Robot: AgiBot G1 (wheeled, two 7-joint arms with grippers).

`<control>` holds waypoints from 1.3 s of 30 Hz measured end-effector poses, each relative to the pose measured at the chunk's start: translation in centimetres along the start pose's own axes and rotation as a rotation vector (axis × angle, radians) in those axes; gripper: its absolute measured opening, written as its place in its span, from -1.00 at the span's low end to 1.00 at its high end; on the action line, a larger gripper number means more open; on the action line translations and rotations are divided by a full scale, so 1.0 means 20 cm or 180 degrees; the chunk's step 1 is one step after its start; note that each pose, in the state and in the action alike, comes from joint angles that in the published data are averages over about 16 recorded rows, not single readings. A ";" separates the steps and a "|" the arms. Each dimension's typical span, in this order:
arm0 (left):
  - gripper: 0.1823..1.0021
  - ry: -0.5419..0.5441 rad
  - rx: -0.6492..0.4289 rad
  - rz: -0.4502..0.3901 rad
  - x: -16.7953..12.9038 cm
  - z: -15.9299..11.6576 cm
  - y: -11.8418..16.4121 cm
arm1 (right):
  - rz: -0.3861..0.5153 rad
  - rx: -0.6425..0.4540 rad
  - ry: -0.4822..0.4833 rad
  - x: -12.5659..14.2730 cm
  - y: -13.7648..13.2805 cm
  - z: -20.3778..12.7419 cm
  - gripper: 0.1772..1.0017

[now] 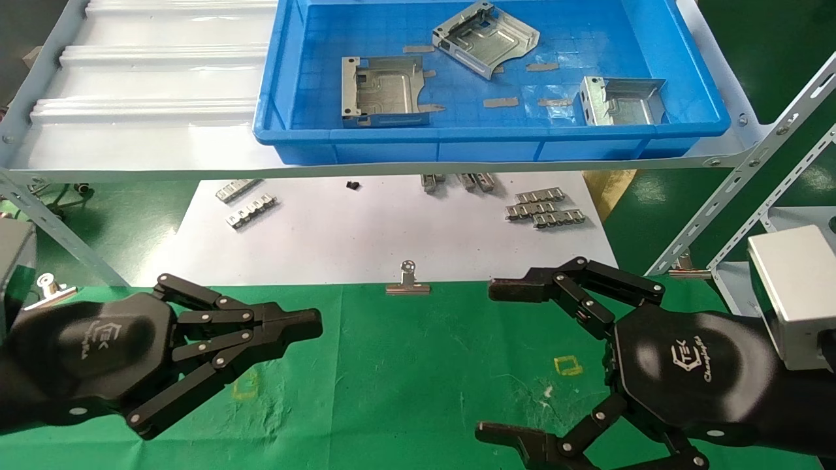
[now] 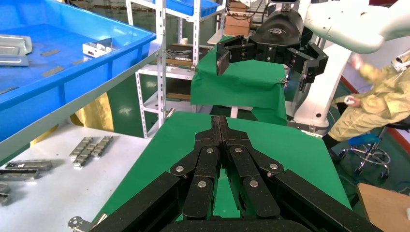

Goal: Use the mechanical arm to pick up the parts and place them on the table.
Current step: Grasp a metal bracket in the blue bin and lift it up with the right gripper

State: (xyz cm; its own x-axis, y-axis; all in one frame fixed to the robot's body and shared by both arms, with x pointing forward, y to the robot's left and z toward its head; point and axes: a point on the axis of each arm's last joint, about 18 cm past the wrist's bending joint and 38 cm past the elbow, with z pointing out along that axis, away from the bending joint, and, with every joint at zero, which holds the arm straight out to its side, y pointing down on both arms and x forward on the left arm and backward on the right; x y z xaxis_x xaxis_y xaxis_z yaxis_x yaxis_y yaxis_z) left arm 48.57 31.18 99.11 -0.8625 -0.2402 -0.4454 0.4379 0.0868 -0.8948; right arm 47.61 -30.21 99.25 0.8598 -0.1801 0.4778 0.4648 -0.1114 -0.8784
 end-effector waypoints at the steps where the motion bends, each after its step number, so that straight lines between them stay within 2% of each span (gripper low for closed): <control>1: -0.98 0.0000 0.0000 0.0000 0.00 0.00 0.00 | 0.0000 0.0000 0.0000 0.00 0.00 0.00 1.00; 13: -0.98 0.0000 0.0000 0.0000 0.00 0.00 0.00 | -0.0004 0.0002 0.0001 0.00 0.00 0.00 1.00; 21: -0.98 0.0000 0.0000 0.0000 0.00 0.00 0.00 | -0.0196 0.0085 0.0099 0.08 -0.08 0.04 1.00; 26: -0.98 0.0000 0.0000 0.0000 0.00 0.00 0.00 | -0.0442 0.0138 0.0338 0.28 -0.18 0.11 1.00; 32: -0.98 0.0000 0.0000 0.0000 0.00 0.00 0.00 | -0.0684 0.0138 0.0739 0.61 -0.34 0.25 1.00; 39: -0.98 0.0000 0.0000 0.0000 0.00 0.00 0.00 | -0.0704 -0.0085 0.1231 0.98 -0.40 0.45 1.00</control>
State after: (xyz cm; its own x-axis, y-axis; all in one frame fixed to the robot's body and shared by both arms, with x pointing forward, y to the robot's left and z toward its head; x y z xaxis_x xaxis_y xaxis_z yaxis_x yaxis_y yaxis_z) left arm 48.57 31.18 99.11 -0.8625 -0.2402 -0.4454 0.4379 0.0868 -0.8948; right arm 62.66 -24.01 115.65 0.5956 -0.5008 0.6281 0.6187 -0.2127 -0.7563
